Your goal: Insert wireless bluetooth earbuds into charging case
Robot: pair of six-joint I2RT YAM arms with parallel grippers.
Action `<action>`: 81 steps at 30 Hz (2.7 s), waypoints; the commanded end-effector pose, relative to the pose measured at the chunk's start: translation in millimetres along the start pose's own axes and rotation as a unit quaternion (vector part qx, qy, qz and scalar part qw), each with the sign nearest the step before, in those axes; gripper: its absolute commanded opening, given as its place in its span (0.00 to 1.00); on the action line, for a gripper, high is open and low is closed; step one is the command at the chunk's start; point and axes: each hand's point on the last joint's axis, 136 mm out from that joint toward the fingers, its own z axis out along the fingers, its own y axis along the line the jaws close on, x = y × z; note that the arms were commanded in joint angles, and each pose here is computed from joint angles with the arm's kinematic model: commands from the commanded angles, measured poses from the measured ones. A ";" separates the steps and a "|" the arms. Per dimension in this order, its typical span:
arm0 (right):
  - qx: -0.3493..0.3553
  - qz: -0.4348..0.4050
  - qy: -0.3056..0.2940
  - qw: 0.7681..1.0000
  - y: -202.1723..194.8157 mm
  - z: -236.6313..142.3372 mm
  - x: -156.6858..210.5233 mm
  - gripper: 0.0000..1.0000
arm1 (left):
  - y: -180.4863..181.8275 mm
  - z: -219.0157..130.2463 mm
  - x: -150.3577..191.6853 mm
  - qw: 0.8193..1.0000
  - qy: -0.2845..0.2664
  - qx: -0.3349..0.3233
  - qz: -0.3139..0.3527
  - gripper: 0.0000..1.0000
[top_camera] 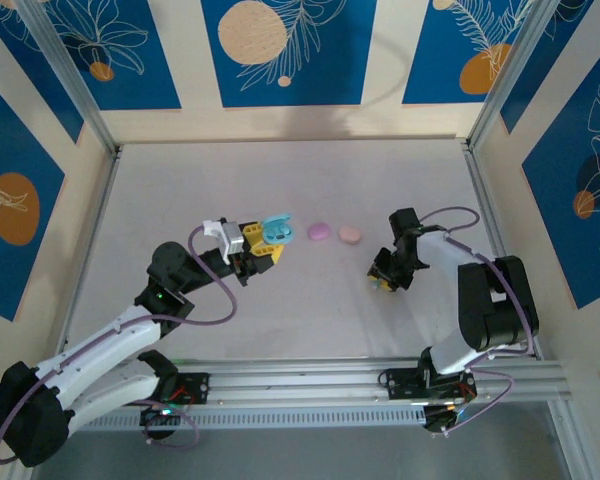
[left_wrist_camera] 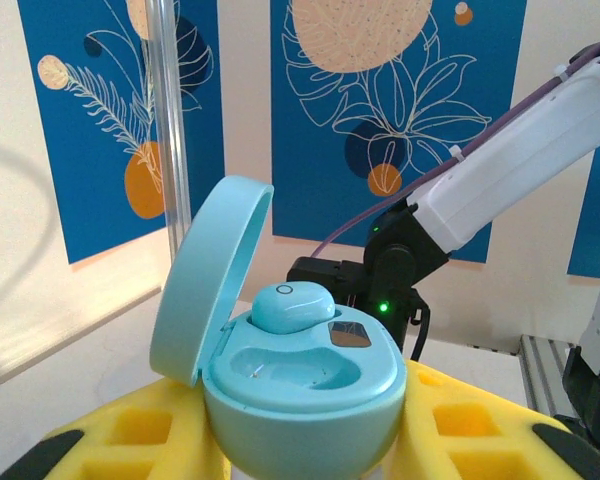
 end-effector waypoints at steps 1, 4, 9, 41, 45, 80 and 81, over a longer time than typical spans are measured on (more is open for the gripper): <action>0.018 -0.023 0.003 1.000 0.6 -0.3 -0.8 0.31 | -4.8 -2.2 -6.8 1.000 -0.013 0.004 0.013 0.35; 0.041 -0.040 -0.001 0.998 -0.1 -0.1 -2.7 0.30 | -4.6 -2.1 -6.7 1.000 -0.013 0.004 0.012 0.35; 0.047 -0.068 0.007 0.997 7.5 4.5 -2.2 0.31 | -5.1 -1.7 -7.7 1.000 -0.013 0.005 0.012 0.35; -0.211 -0.198 -0.013 0.957 120.5 -106.2 49.9 0.17 | -0.4 -2.2 -2.8 1.000 -0.006 -0.009 0.013 0.35; -0.386 -0.229 0.007 0.894 164.8 -176.0 85.5 0.17 | 1.6 -2.5 -2.2 1.000 -0.006 -0.014 0.013 0.35; -0.509 -0.332 0.059 0.792 268.2 -256.6 180.8 0.18 | 6.4 5.7 8.2 1.000 0.004 -0.014 0.021 0.35; -0.505 -0.332 0.056 0.795 269.7 -255.2 181.0 0.18 | 6.9 5.7 8.2 1.000 0.004 -0.015 0.021 0.35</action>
